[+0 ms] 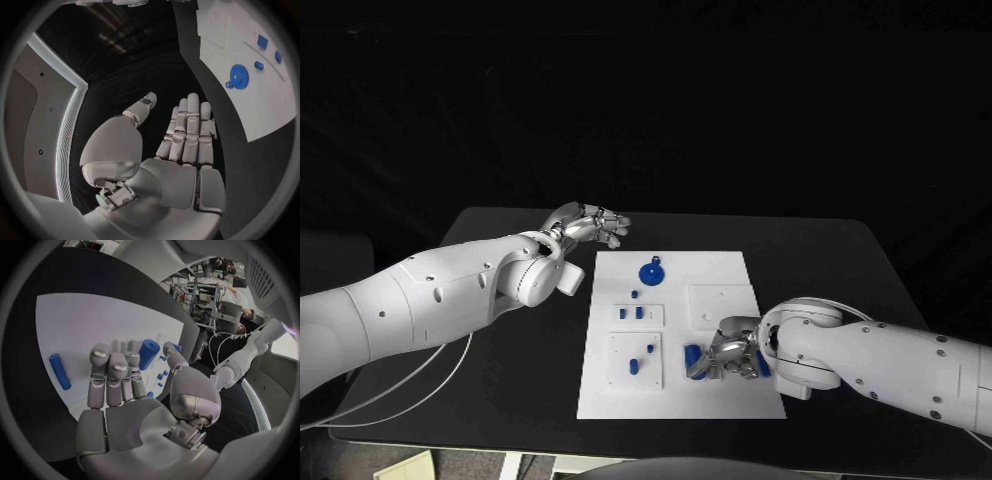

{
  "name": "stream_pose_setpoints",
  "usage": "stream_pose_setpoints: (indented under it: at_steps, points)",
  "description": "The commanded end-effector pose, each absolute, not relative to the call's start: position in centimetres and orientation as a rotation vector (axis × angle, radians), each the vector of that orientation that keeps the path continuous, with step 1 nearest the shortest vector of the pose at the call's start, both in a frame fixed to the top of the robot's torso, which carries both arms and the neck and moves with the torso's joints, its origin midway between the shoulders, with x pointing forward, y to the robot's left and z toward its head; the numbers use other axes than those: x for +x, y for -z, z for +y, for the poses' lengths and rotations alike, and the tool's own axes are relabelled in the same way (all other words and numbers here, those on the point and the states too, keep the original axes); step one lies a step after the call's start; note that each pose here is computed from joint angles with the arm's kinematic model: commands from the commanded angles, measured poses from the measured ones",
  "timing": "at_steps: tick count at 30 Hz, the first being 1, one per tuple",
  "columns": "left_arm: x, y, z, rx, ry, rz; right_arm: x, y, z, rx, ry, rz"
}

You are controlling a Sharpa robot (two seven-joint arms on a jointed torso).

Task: Assemble the parts on the task board

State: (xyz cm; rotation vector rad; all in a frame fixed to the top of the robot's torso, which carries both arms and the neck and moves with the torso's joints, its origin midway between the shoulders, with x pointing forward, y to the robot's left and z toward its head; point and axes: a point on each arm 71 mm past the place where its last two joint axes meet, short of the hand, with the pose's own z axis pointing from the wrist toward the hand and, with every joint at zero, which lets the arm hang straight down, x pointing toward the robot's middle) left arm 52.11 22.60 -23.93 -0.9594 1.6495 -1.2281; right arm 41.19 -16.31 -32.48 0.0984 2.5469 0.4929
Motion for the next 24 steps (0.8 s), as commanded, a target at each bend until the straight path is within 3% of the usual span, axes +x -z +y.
stream_pose_setpoints:
  at_steps: [1,24]
  points:
    - [52.11,23.8,22.38,-0.956,1.244,1.642,40.91,32.49,-16.33,0.083,-0.526,2.571]
    - [52.11,23.82,22.43,-0.957,1.242,1.643,41.12,32.21,-16.27,0.093,-0.507,2.518]
